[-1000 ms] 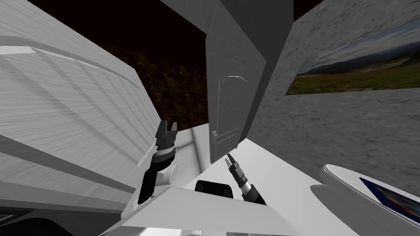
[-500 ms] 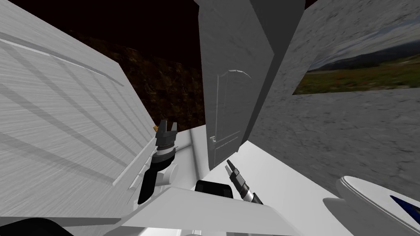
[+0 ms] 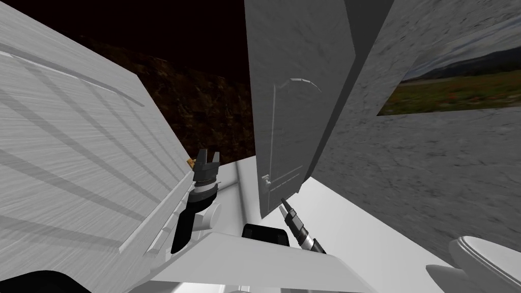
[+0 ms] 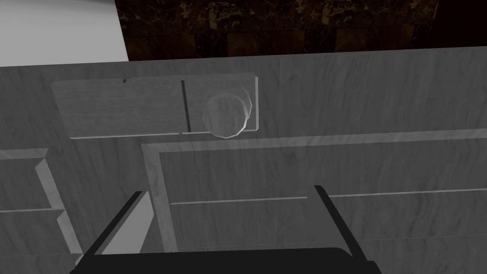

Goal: Push the door open

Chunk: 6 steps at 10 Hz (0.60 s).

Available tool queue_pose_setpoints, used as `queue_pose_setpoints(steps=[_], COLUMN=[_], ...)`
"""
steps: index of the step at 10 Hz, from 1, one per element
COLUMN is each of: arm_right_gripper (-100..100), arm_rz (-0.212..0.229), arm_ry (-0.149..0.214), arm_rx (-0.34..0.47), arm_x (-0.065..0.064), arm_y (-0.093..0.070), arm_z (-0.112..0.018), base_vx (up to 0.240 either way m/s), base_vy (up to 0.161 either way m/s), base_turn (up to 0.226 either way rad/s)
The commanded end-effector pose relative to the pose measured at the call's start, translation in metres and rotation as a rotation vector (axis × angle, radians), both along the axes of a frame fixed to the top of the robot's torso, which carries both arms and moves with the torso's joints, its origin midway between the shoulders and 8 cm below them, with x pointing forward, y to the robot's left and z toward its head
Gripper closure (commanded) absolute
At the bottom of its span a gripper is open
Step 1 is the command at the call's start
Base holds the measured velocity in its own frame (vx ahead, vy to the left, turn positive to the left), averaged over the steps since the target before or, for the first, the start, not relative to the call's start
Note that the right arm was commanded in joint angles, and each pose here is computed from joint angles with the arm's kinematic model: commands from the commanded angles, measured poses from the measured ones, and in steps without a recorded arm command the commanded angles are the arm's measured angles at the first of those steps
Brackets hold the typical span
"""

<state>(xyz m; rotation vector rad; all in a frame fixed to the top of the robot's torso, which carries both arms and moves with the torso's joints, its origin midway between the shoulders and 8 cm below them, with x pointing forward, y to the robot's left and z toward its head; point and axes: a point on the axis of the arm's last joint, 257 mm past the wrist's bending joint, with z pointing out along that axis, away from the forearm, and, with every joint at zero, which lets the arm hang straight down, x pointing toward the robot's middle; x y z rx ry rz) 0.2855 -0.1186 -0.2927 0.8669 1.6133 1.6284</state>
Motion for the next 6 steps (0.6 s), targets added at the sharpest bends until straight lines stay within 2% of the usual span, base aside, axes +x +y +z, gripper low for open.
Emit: queue_pose_setpoints(steps=[1, 6], arm_right_gripper=[-100, -100], arm_rz=[-0.007, -0.028], arm_ry=[0.003, 0.01], arm_rx=[0.001, 0.003], arm_x=[0.005, 0.021], arm_y=[0.0, -0.001], arm_z=[-0.001, -0.003], base_vx=[0.147, 0.171], base_vy=[0.142, 0.123], base_turn=[0.039, 0.04])
